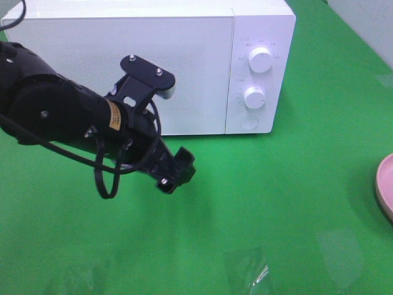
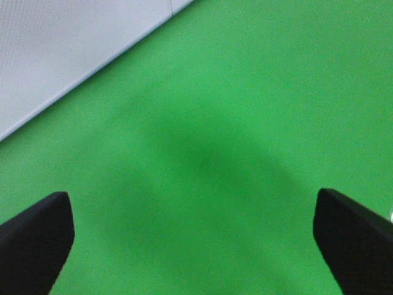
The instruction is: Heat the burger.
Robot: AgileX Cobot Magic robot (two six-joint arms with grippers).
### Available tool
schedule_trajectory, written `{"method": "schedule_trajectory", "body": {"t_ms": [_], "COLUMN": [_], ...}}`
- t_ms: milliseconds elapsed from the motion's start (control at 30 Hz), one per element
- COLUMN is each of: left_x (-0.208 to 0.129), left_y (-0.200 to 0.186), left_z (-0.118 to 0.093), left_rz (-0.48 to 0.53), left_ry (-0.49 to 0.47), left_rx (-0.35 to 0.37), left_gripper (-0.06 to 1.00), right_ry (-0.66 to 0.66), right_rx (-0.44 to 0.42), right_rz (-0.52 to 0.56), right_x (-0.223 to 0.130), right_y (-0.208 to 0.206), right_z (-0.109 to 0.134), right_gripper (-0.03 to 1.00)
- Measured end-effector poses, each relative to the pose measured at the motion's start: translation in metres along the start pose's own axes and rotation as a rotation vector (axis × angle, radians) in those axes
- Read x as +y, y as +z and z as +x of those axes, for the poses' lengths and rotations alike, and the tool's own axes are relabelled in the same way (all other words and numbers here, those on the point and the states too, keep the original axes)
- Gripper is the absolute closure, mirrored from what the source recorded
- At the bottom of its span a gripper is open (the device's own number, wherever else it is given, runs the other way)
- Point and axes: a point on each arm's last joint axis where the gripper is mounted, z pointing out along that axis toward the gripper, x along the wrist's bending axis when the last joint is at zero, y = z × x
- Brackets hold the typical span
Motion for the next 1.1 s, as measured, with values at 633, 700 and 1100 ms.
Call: {"method": "schedule_trajectory", "body": {"t_ms": [633, 700, 1100], "left_x": [-0.031, -0.035, -0.076], "left_y": [-0.099, -0.109, -0.177], "left_z": [0.044, 0.059, 0.137], "left_rz": [0.408, 0.419, 0.424], "left_ry": [-0.191, -0.239, -0.586], "left_rx": [0.122, 0.146, 0.288], "left_gripper": [-0.04, -0.04, -0.04], "right_ry": [0.000, 0.000, 0.000], "right_rx": [0.000, 0.000, 0.000], "right_rz": [0.000, 0.000, 0.000], "right_x": [0.000, 0.000, 0.000], "right_y": [0.000, 0.000, 0.000], "right_z": [0.000, 0.000, 0.000], "right_gripper": [0.21, 0.21, 0.21]}}
